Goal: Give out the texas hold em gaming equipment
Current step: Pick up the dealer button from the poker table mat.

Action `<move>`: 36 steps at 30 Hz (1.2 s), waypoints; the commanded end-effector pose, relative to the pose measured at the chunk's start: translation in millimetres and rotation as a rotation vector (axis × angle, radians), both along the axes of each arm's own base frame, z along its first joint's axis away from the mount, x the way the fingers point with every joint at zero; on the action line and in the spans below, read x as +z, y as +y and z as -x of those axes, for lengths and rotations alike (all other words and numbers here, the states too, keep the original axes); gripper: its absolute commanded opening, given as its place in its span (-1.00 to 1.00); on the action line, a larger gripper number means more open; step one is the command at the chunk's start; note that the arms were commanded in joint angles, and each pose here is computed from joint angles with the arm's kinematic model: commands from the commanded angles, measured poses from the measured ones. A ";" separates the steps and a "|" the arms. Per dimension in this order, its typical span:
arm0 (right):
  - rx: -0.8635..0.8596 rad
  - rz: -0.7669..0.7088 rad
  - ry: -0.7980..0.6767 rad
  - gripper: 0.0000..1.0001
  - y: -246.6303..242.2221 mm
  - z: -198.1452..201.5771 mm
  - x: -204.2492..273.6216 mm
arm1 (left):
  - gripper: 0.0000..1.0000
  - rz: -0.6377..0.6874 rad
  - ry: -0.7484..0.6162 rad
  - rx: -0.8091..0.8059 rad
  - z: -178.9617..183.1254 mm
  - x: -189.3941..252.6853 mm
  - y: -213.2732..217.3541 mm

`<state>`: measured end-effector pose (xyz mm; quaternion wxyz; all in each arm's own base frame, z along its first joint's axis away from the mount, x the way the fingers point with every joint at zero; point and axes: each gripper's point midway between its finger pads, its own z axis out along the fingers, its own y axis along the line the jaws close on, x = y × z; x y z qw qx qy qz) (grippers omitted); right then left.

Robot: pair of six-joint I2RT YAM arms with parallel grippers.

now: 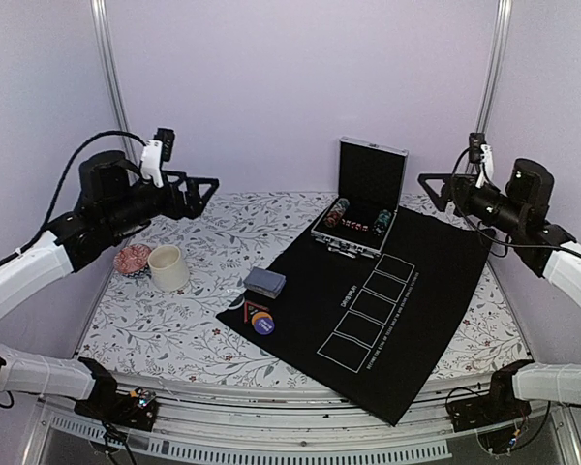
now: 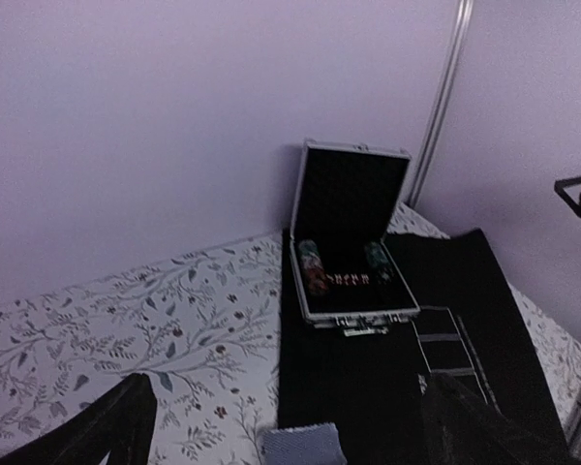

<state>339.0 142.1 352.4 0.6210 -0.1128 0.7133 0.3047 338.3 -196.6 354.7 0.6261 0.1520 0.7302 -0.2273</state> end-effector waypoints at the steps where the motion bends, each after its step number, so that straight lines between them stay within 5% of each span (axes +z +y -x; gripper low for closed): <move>1: 0.043 0.167 0.248 0.98 43.5 8.9 -60.2 | 0.96 -0.170 0.333 -0.167 39.0 -92.9 -39.2; 10: 0.181 0.418 0.452 0.98 128.8 22.2 -125.2 | 0.96 -0.282 0.656 -0.204 63.4 -200.4 -46.2; 19: 0.206 0.535 0.579 0.98 152.7 24.8 -168.5 | 0.96 -0.448 0.795 -0.094 52.7 -262.2 -29.9; 26: 0.153 0.599 0.662 0.98 142.8 24.3 -196.0 | 0.91 -0.502 0.890 -0.103 55.0 -288.3 -33.0; 36: 0.173 0.686 0.742 0.98 173.6 52.6 -227.1 | 0.91 -0.486 0.837 -0.209 67.9 -281.7 -57.1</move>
